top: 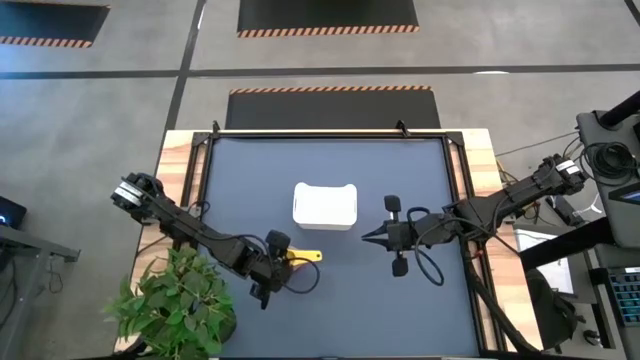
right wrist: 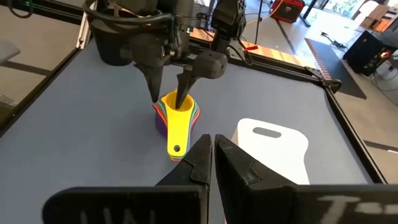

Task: Nest measuring cups in basket
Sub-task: Put the stacked measuring cups into the white bin

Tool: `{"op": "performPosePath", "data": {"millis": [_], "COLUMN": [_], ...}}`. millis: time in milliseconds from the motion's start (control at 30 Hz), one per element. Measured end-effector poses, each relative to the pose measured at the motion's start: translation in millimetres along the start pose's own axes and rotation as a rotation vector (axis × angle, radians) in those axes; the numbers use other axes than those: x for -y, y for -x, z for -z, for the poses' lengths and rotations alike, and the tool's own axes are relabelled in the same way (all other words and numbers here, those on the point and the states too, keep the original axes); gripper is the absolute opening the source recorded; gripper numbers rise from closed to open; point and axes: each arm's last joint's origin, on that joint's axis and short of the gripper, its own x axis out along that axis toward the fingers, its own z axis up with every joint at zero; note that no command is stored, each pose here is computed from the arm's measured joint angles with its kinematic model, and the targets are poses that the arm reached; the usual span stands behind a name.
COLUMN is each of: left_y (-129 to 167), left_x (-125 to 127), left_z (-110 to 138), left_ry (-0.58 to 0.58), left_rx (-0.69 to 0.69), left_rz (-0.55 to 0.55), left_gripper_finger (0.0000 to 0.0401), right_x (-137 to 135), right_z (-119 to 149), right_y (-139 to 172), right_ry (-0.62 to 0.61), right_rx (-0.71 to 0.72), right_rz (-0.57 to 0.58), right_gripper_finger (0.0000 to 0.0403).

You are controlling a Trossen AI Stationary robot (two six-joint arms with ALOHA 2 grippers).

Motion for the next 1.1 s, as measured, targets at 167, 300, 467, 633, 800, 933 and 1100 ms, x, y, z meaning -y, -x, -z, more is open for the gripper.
{"op": "performPosePath", "data": {"millis": [167,300,467,633,800,933,1100], "left_y": [-4.3,-5.2,-5.4,-5.5,-5.5,-5.5,-5.6], "left_x": [1.0,1.0,1.5,1.7,2.0,2.0,2.3], "left_z": [3.7,4.7,4.9,4.9,4.9,4.8,4.4], "left_ry": [0.006,0.012,0.011,0.012,0.018,0.021,0.024], "left_rx": [0.015,0.019,0.021,0.021,0.022,0.023,0.028], "left_rz": [-0.008,-0.011,-0.009,-0.005,-0.002,0.001,0.004], "left_gripper_finger": [0.0209,0.0194,0.0173,0.0157,0.0149,0.0140,0.0120], "right_x": [0.0,0.1,0.2,0.3,0.3,0.3,0.3], "right_z": [-0.3,-0.6,-0.6,-0.6,-0.6,-0.6,-0.6], "right_y": [0.0,0.0,0.0,0.0,0.0,0.0,0.0], "right_ry": [-0.002,-0.003,-0.013,-0.015,-0.016,-0.018,-0.019], "right_rx": [0.003,0.006,0.006,0.006,0.006,0.006,0.006], "right_rz": [0.000,0.001,0.006,0.008,0.009,0.009,0.009], "right_gripper_finger": [0.0009,0.0009,0.0009,0.0009,0.0009,0.0009,0.0009]}}
